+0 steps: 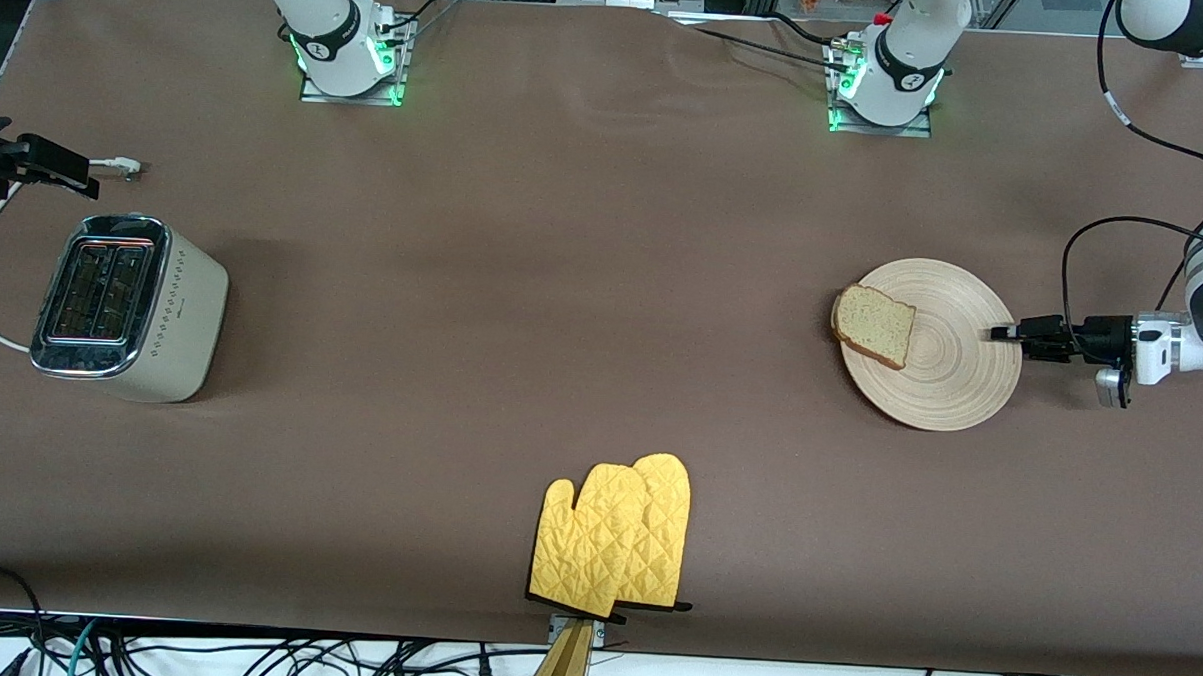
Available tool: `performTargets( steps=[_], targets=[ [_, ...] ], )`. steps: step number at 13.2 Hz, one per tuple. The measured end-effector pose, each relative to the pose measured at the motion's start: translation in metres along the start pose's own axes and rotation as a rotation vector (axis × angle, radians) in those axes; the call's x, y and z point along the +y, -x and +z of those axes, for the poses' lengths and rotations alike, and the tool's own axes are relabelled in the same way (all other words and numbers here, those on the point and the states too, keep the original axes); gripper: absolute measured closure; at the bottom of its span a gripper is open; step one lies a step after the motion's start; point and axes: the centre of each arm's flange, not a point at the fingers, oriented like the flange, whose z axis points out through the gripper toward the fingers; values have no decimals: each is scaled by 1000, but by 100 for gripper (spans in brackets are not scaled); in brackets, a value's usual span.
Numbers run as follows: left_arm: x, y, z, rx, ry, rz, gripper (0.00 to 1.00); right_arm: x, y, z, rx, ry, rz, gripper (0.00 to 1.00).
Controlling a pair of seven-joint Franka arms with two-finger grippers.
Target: Move plate and put bread in toaster
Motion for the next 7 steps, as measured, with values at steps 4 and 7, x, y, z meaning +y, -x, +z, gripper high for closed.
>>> performTargets(
  steps=[4, 7],
  targets=[
    [-7, 1, 9, 0, 11, -8, 66, 0, 0, 0, 0, 0, 0, 0],
    [-4, -1, 9, 7, 29, -8, 86, 0, 0, 0, 0, 0, 0, 0]
  ],
)
